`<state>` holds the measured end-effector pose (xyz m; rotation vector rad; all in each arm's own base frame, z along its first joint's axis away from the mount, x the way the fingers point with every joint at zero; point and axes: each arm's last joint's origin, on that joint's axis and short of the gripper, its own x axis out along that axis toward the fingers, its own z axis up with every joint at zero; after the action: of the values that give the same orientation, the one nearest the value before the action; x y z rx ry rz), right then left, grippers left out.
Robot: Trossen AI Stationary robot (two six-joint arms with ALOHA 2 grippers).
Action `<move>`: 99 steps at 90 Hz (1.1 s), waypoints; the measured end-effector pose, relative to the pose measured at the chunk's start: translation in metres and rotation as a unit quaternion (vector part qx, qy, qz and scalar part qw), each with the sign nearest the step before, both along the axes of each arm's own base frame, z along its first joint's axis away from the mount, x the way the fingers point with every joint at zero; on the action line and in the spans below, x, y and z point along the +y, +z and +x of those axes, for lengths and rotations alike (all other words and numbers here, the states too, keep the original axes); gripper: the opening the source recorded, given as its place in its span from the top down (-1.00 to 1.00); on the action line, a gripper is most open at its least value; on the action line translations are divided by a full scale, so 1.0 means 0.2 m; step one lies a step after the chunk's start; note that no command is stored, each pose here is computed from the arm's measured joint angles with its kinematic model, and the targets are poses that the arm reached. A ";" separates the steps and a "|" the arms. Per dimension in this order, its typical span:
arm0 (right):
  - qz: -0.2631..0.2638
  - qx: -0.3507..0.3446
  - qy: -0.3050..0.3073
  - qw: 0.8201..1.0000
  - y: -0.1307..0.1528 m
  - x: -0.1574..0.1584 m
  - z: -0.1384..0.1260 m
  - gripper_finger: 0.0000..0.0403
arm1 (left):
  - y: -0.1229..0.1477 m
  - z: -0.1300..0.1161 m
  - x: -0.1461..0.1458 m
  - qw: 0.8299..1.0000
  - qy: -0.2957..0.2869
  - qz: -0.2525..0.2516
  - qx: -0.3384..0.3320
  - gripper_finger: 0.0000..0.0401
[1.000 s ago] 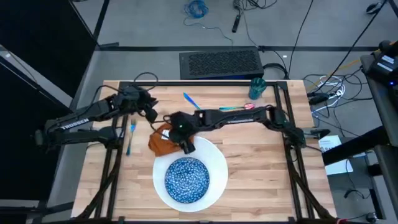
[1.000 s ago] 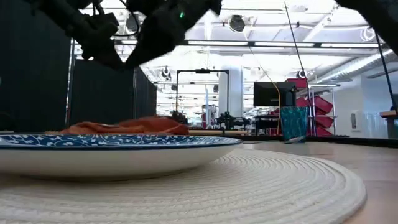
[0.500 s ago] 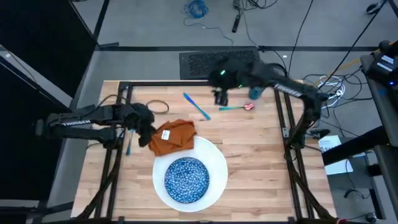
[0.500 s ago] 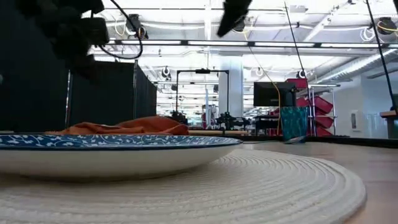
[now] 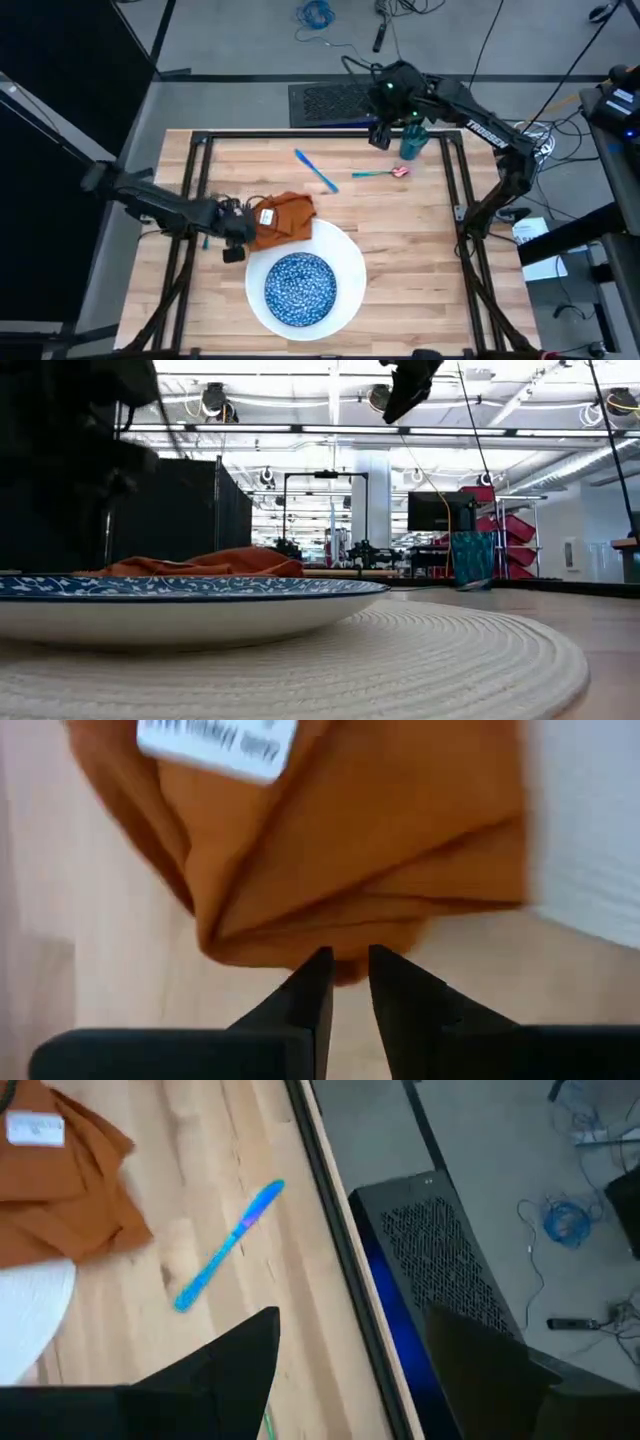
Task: Set table place
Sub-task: Fold the orange table napkin
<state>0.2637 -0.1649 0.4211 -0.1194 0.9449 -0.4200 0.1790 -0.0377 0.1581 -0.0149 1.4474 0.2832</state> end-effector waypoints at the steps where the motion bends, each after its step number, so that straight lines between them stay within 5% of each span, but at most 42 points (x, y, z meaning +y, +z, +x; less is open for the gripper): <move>1: 0.000 0.001 0.000 1.000 0.00 0.00 0.00 -0.18 | -0.01 0.00 0.00 1.000 0.007 0.001 0.004 0.73; 21: 0.002 0.000 0.011 1.000 0.00 -0.05 -0.03 -0.18 | -0.10 0.05 0.00 0.984 0.179 0.000 0.008 0.73; 39: -0.008 0.004 0.010 1.000 0.00 -0.11 -0.07 -0.18 | 0.09 0.01 0.01 0.962 0.252 -0.057 -0.087 0.73; 58: 0.005 -0.015 0.012 1.000 0.01 -0.16 -0.10 -0.18 | 0.25 -0.11 0.07 0.900 0.368 -0.098 -0.212 0.72; 73: 0.025 -0.027 0.022 0.999 0.00 -0.17 -0.12 -0.18 | 0.21 -0.10 0.06 0.865 0.383 -0.181 -0.270 0.60; 99: 0.035 -0.020 0.020 0.999 0.00 -0.16 -0.12 -0.18 | 0.12 -0.14 0.07 0.864 0.413 -0.175 -0.228 0.25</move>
<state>0.2394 -0.1972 0.4205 -0.0659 0.9150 -0.3503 0.1518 -0.0232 0.1828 -0.9603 0.9261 0.6590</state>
